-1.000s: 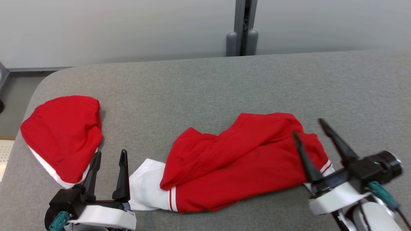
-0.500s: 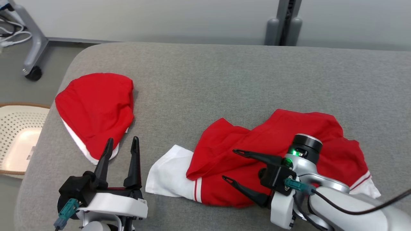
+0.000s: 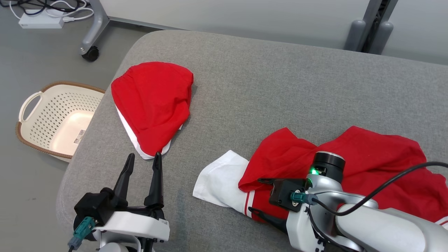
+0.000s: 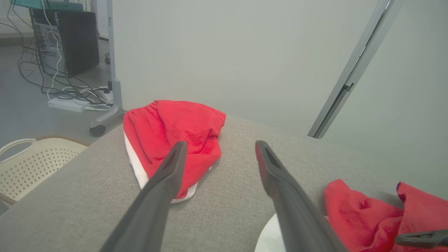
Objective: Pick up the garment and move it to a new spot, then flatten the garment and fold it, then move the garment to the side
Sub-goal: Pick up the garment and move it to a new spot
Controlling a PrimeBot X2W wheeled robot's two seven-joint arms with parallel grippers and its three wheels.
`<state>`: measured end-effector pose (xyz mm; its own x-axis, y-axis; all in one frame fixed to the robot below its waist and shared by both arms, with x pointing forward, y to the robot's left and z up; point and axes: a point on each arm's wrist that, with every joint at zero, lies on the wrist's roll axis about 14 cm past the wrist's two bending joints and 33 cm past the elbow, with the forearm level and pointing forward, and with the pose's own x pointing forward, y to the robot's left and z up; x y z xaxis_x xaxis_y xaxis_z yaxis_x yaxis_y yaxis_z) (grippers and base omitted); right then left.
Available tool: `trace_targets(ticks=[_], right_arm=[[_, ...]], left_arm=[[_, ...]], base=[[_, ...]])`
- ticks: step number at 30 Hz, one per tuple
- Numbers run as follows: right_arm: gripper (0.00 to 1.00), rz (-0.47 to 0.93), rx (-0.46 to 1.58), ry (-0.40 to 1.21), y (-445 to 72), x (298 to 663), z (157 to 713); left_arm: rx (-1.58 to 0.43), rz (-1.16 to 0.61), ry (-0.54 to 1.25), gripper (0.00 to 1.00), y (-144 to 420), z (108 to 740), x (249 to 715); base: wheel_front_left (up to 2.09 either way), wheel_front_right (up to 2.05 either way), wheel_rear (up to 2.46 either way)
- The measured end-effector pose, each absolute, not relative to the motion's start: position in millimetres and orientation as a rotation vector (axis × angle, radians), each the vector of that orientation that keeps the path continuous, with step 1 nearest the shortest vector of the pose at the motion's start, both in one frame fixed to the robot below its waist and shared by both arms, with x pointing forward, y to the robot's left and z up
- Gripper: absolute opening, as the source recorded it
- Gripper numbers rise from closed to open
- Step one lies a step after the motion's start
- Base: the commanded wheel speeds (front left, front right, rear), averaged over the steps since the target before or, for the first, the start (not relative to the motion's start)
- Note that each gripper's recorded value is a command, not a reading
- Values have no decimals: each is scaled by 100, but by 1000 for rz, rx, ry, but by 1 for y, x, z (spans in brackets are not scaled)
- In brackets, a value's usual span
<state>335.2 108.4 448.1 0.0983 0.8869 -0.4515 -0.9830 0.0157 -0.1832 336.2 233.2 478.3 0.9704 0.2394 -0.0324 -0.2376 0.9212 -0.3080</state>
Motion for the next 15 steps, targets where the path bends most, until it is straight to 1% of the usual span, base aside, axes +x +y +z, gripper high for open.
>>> trace_targets(ticks=[4, 15], right_arm=[[100, 1476, -551, 247, 105, 336, 449], [100, 1396, -631, 284, 93, 365, 435]], left_arm=[[-316, 261, -12, 100, 238, 480, 332], [-319, 266, -16, 100, 237, 481, 329]], base=[[0, 0, 0], [0, 0, 0]])
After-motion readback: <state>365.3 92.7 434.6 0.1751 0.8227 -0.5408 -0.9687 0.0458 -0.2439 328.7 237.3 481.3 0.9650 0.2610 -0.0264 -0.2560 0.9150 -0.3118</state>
